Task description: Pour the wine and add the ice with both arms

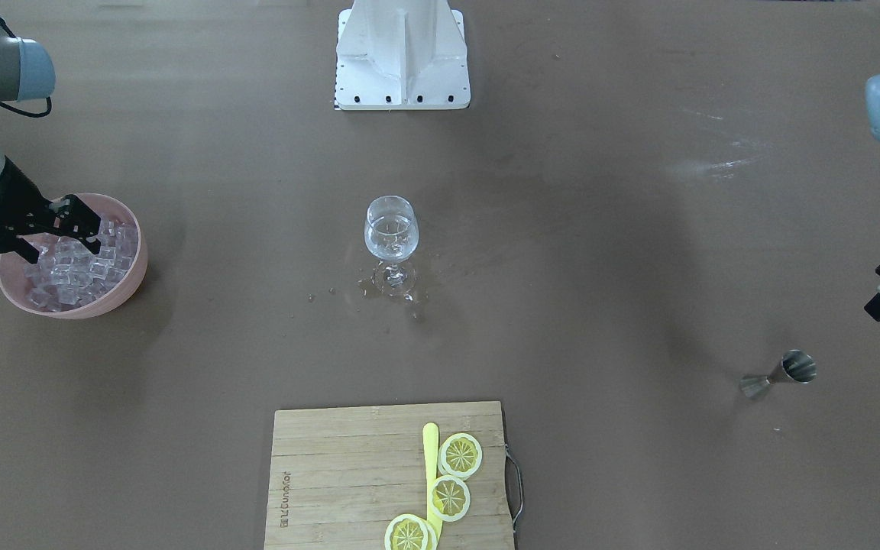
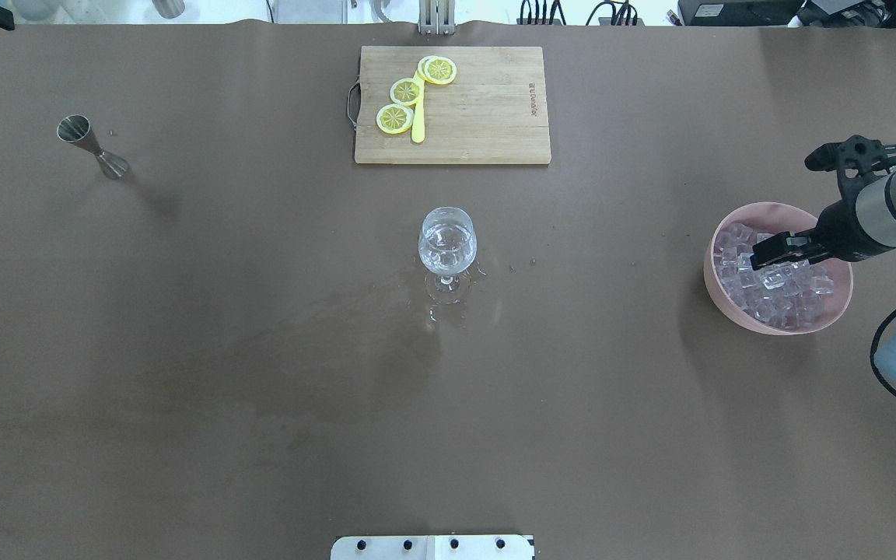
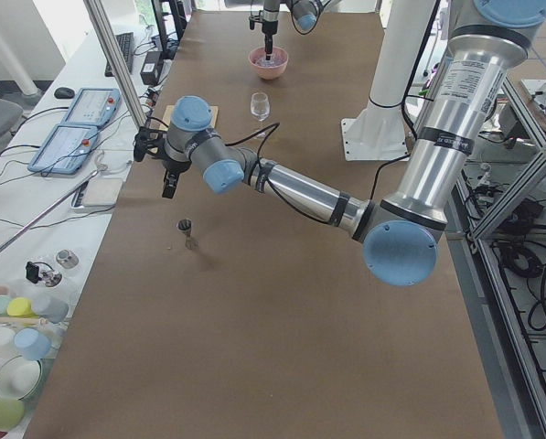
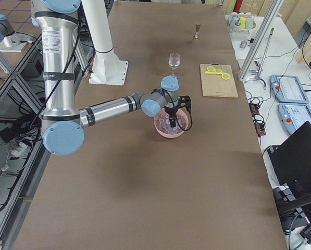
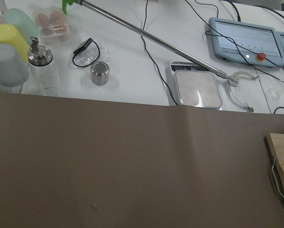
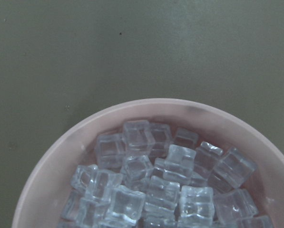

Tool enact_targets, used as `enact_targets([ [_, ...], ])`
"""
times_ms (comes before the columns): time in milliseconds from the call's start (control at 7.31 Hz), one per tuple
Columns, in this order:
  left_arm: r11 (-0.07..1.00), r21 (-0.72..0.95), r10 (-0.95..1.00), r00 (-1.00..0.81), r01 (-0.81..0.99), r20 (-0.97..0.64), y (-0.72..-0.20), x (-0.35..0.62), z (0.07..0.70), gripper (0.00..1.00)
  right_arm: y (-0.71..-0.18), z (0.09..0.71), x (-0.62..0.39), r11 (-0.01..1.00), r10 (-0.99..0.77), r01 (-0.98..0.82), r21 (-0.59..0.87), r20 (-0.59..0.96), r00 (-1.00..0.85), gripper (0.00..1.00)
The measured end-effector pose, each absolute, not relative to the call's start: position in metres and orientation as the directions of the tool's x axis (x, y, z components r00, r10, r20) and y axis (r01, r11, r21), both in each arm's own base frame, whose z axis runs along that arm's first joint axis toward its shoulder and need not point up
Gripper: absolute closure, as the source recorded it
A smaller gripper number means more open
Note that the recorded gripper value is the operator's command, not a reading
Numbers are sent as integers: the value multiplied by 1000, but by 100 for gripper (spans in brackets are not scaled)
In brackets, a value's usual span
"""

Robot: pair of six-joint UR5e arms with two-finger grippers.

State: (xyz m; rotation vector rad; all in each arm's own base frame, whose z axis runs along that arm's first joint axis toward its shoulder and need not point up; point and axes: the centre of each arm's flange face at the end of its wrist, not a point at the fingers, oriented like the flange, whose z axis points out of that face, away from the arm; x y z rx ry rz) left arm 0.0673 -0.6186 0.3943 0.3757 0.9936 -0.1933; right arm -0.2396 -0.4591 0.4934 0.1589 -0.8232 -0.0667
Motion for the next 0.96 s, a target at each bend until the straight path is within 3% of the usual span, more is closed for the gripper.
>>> enact_targets([
  [137,936,190,0,538,298,-843,-614,61,399,2,-458,494,-243,986,-125,4,166,723,679,44],
  [411,944,167,-14,538,286,-843,-608,57,401,2,-452,498,-247,987,-129,19,159,722,679,45],
  [547,944,163,-17,536,286,-844,-607,56,400,2,-449,500,-249,987,-132,27,155,721,680,50],
  [821,944,159,-20,534,288,-845,-607,56,399,2,-445,500,-253,988,-138,39,152,724,676,100],
  [958,944,158,-22,534,289,-846,-607,56,400,2,-443,500,-252,988,-140,43,150,726,673,100],
])
